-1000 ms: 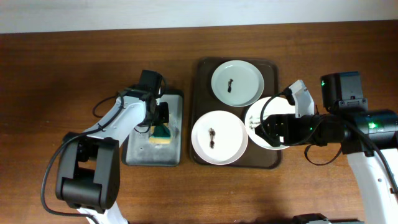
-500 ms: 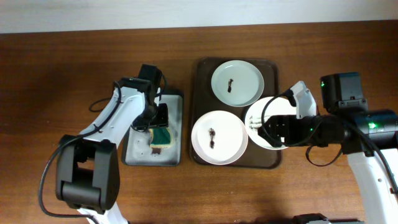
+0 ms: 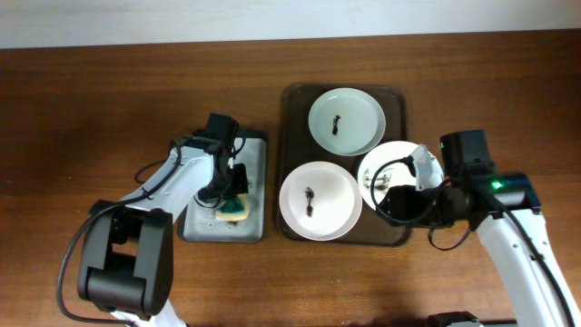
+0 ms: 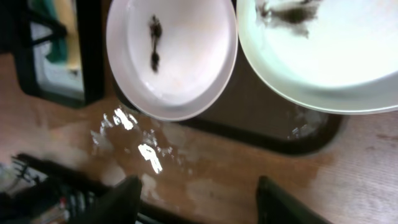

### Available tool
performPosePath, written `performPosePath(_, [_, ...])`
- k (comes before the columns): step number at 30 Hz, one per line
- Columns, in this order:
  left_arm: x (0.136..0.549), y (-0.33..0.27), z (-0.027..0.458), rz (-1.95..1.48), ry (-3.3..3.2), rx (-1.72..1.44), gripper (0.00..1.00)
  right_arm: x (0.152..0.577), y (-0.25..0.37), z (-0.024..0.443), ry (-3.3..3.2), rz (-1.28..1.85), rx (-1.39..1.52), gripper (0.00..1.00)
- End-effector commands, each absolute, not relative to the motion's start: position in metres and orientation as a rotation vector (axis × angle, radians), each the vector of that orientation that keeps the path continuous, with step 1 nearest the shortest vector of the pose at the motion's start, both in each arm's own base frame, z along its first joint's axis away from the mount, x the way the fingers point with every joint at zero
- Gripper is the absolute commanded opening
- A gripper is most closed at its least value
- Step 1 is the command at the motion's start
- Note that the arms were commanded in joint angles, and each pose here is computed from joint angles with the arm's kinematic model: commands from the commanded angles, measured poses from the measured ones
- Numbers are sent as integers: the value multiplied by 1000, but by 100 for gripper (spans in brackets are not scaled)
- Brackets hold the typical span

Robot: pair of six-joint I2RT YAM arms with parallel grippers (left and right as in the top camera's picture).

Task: Clean dirty plates on tray and stack at the side
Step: 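Lift the plate with the right gripper and scrub it with the sponge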

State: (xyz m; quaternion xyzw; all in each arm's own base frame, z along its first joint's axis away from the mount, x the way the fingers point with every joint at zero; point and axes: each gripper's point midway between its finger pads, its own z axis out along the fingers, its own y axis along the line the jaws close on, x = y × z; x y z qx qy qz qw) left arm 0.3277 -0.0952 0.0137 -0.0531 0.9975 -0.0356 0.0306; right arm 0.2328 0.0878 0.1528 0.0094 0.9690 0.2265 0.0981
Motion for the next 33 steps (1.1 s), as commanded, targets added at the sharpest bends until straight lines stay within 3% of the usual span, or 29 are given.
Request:
performPosePath(1, [342, -103, 64, -162, 2993, -50, 0, 230, 100, 130, 2929, 638, 50, 52])
performPosePath(4, [345, -104, 103, -183, 2931, -30, 0, 236, 99, 95, 3025, 391, 172, 48])
performPosePath(7, [341, -103, 127, -202, 2893, -27, 0, 251, 110, 66, 3064, 372, 247, 41])
performPosePath(15, [332, -119, 139, -347, 2889, 29, 0, 272, 120, -1, 3154, 372, 321, 30])
performPosePath(21, [332, -150, 140, -381, 2844, 150, 0, 287, 123, -7, 3102, 388, 351, 4])
performPosePath(27, [330, -210, 130, -516, 2782, 293, 0, 289, 116, -9, 3083, 328, 475, 4])
performPosePath(33, [318, -269, 65, -614, 2906, 333, 0, 289, 115, -9, 3082, 313, 480, 4])
